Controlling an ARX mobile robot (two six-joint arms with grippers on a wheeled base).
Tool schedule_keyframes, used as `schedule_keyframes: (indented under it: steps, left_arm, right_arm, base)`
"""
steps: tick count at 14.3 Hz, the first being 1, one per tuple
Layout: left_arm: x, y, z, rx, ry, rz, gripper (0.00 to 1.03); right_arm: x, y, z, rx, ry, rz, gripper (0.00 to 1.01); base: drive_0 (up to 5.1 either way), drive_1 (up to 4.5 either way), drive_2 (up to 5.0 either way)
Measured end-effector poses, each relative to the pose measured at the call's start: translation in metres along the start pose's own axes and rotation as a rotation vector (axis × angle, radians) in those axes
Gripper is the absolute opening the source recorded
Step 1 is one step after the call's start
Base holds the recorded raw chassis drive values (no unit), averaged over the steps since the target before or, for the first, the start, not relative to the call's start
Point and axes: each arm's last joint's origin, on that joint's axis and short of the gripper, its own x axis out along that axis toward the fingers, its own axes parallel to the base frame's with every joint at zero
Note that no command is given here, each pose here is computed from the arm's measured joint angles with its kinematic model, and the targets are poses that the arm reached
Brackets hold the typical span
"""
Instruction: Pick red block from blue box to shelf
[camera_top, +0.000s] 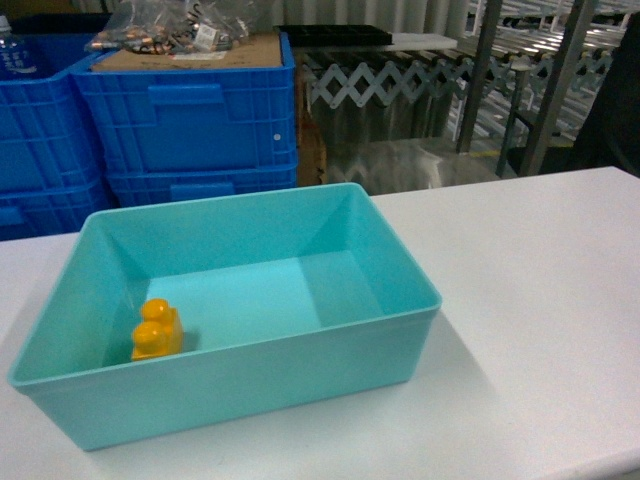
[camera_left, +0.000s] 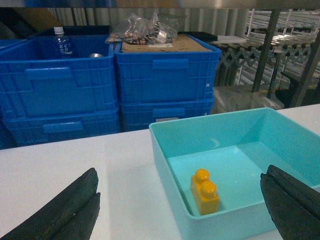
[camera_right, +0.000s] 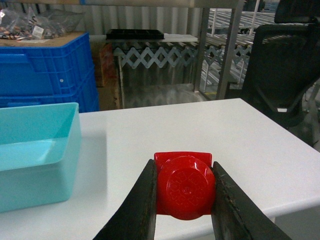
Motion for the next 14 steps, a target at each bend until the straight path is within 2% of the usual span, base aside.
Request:
schedule_keyframes:
  steps: [14]
  left_arm:
    - [0.0000, 0.0000, -0.0001, 0.000, 0.000, 0.000, 0.98]
  right_arm:
    - [0.0000, 0.0000, 0.0000, 0.000, 0.000, 0.000, 0.22]
  base:
    - [-1.5, -1.46, -1.5]
